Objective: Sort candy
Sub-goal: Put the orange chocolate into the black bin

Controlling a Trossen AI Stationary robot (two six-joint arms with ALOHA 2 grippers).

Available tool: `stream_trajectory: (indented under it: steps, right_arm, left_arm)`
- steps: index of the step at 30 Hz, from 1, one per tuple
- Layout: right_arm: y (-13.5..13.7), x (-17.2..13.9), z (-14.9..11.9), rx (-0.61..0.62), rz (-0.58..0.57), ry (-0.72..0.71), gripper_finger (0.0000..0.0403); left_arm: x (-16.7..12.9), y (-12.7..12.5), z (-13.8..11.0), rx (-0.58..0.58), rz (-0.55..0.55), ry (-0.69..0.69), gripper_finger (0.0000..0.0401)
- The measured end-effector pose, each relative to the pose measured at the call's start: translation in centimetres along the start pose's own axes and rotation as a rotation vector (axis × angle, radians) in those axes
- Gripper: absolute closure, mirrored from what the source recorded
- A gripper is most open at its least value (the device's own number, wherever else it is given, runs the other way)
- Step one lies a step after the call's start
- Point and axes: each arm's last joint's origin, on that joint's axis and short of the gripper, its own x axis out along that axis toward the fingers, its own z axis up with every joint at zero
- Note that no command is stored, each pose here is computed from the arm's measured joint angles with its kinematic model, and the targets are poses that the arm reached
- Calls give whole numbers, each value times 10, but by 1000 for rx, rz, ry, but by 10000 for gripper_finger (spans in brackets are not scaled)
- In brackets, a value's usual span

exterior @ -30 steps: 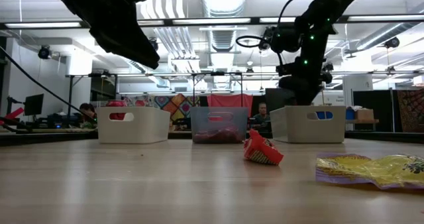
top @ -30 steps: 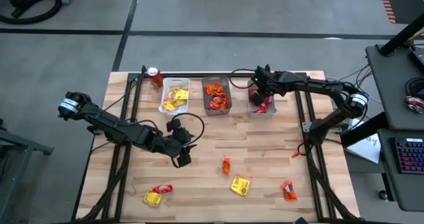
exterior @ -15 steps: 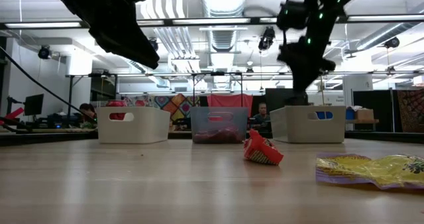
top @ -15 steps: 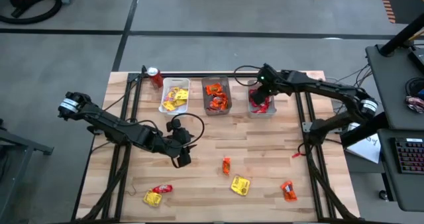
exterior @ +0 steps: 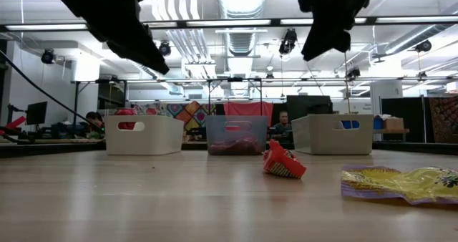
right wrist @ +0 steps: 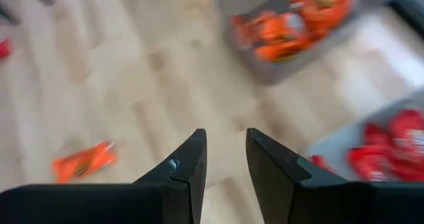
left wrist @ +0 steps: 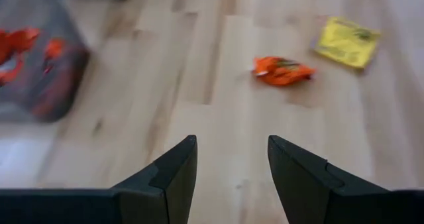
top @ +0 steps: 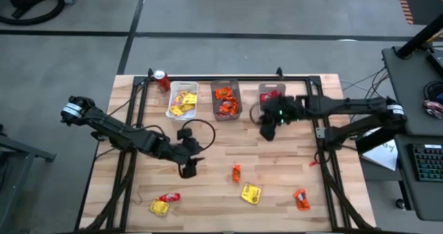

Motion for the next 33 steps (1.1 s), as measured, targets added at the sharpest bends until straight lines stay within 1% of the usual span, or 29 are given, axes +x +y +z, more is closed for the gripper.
stream_trajectory:
  steps: [2,7,12,16,19,25,29,33]
  right_arm:
    - [15,2,-6,-23,37,17,305]
    - [46,8,-19,-36,106,60,305]
    - [67,13,-32,-57,139,117,305]
    - [82,14,-43,-102,164,151,305]
    - [91,16,-51,-89,173,179,305]
    - [101,17,-68,-81,178,227,305]
    - [105,16,-74,-80,161,218,305]
    - [105,16,-75,-74,160,217,305]
  left_arm:
    - [0,-3,2,35,-34,-20,233]
    - [-1,-5,9,114,-55,-91,233]
    - [-1,-8,16,133,-81,-207,233]
    - [4,-10,17,145,-97,-296,233]
    - [16,-16,15,180,-113,-321,233]
    - [49,-31,10,278,-155,-353,233]
    - [70,-38,4,347,-176,-362,233]
    - [87,-46,-1,385,-234,-424,233]
